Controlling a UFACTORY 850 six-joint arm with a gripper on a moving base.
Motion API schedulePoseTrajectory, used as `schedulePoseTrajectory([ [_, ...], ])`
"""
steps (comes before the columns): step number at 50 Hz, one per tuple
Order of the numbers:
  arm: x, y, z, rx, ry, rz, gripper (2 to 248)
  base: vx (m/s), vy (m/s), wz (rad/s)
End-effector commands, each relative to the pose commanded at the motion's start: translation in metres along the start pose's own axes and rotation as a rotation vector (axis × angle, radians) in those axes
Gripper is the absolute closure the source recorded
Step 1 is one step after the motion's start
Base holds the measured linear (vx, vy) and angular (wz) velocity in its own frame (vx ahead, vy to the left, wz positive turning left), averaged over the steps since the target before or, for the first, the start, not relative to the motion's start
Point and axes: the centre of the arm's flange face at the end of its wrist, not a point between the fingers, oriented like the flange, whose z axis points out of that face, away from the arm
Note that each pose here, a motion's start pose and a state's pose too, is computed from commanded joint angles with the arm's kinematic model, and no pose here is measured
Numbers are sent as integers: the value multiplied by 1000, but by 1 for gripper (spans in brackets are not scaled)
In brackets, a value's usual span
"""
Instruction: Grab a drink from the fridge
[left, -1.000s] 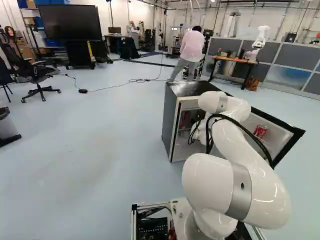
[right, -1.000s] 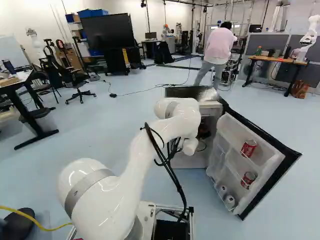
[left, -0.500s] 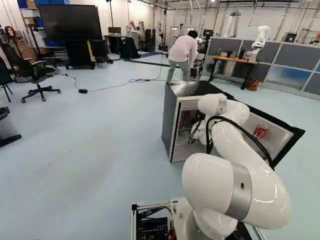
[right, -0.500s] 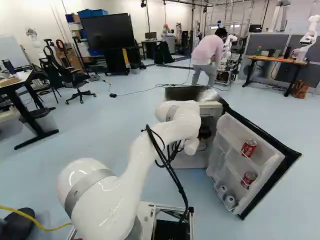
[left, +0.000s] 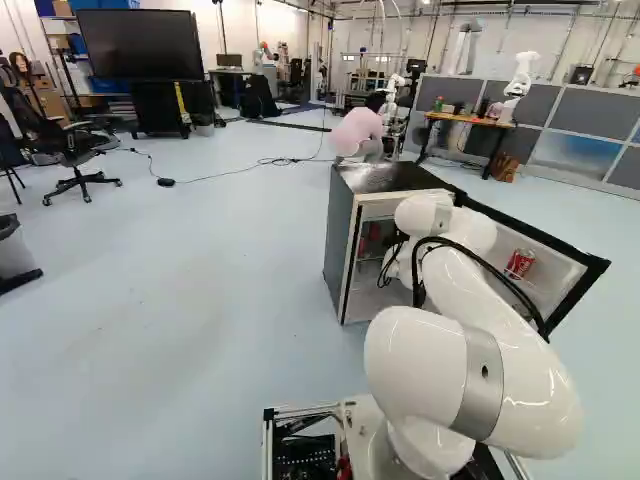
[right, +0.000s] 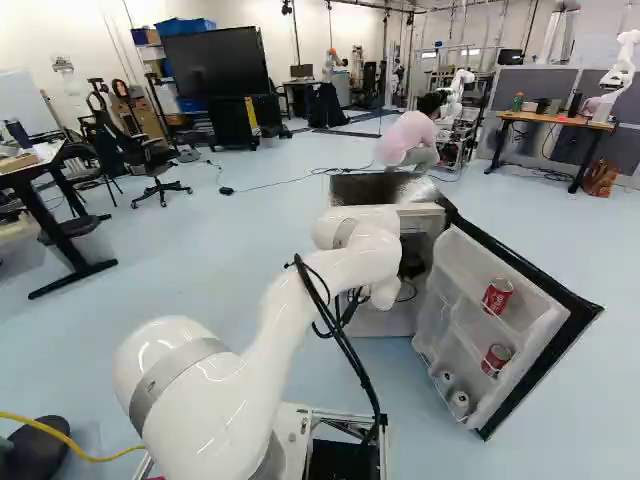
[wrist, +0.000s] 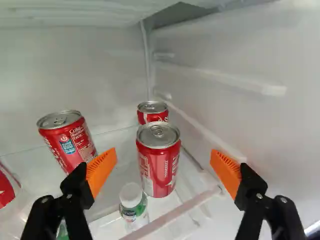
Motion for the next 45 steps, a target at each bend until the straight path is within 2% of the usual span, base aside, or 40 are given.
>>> schedulePoseTrajectory([
  [27,-2,2,6,-3,15,-2,5,0,0,0],
  [28,-2,2,6,-3,15,-2,39,0,0,0],
  [33,-2,2,6,-3,15,-2,39,0,0,0],
  [34,-2,2,6,-3,15,-2,78,0,0,0],
  [38,-2,2,6,-3,15,-2,78,0,0,0],
  [39,-2,2,6,-3,15,-2,116,0,0,0],
  [43,-2,2,6,-3,15,-2,116,0,0,0],
  [44,-2,2,6,-3,15,-2,151,0,0,0],
  [45,-2,2,6,-3,15,-2,151,0,0,0],
])
